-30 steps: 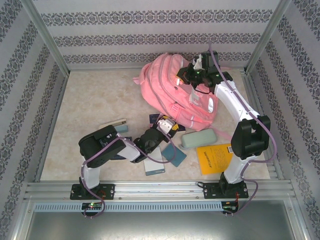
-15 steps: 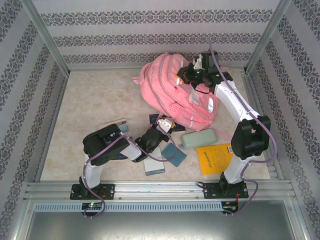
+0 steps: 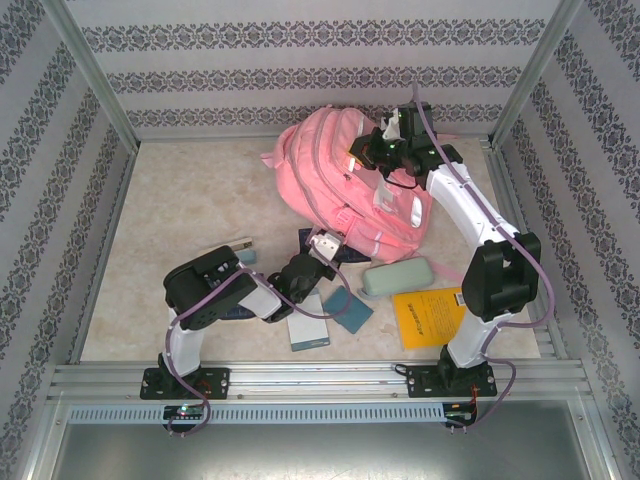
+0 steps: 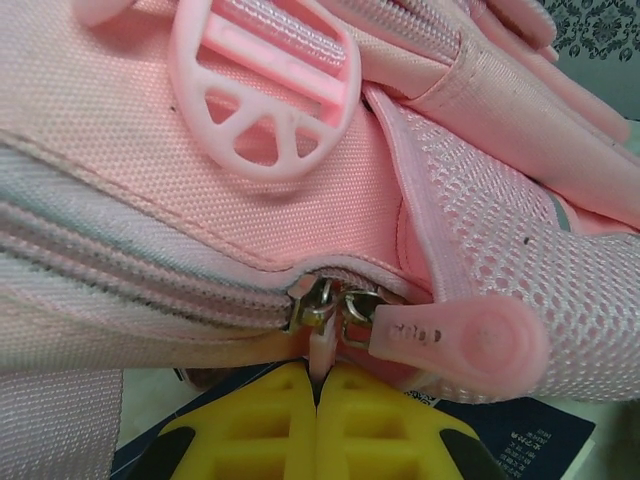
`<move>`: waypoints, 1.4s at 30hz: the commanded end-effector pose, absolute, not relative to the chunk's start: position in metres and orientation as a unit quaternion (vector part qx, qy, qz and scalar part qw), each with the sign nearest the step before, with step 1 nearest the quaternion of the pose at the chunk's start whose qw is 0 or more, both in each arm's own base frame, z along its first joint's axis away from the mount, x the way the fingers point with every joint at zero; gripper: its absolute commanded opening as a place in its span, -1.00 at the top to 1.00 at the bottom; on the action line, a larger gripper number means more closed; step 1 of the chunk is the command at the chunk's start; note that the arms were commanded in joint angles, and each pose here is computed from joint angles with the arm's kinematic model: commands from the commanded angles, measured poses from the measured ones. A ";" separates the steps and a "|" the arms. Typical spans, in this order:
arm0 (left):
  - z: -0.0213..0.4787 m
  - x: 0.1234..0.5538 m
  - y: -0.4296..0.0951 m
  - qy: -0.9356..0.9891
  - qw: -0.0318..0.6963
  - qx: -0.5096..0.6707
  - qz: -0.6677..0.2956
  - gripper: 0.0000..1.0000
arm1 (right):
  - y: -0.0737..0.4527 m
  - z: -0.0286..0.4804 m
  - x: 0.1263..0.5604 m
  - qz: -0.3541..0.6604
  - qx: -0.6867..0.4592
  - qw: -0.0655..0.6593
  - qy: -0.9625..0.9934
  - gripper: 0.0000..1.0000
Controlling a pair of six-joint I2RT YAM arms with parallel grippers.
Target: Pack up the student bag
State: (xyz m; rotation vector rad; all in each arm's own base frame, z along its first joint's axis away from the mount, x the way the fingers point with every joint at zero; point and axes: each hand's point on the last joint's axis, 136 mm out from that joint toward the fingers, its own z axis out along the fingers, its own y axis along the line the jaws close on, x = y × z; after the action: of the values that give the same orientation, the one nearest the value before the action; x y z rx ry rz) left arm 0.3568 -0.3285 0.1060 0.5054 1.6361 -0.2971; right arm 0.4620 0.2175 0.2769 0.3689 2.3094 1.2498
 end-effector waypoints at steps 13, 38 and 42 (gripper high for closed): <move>0.151 0.355 -0.296 0.706 0.672 0.170 -0.145 1.00 | 0.207 0.293 0.444 0.354 0.043 0.312 0.881 1.00; 0.122 0.330 -0.322 0.798 0.551 0.167 -0.178 -0.11 | 0.215 0.306 0.443 0.382 0.117 0.297 0.867 1.00; 0.119 0.319 -0.329 0.793 0.560 0.170 -0.171 -0.10 | 0.213 0.304 0.446 0.384 0.140 0.292 0.865 1.00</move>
State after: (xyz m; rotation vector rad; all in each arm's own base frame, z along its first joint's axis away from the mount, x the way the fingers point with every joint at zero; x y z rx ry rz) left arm 0.3232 -0.3297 0.1254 0.4318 1.8579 -0.4415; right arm 0.4427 0.2102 0.2474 0.3680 2.4615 0.9498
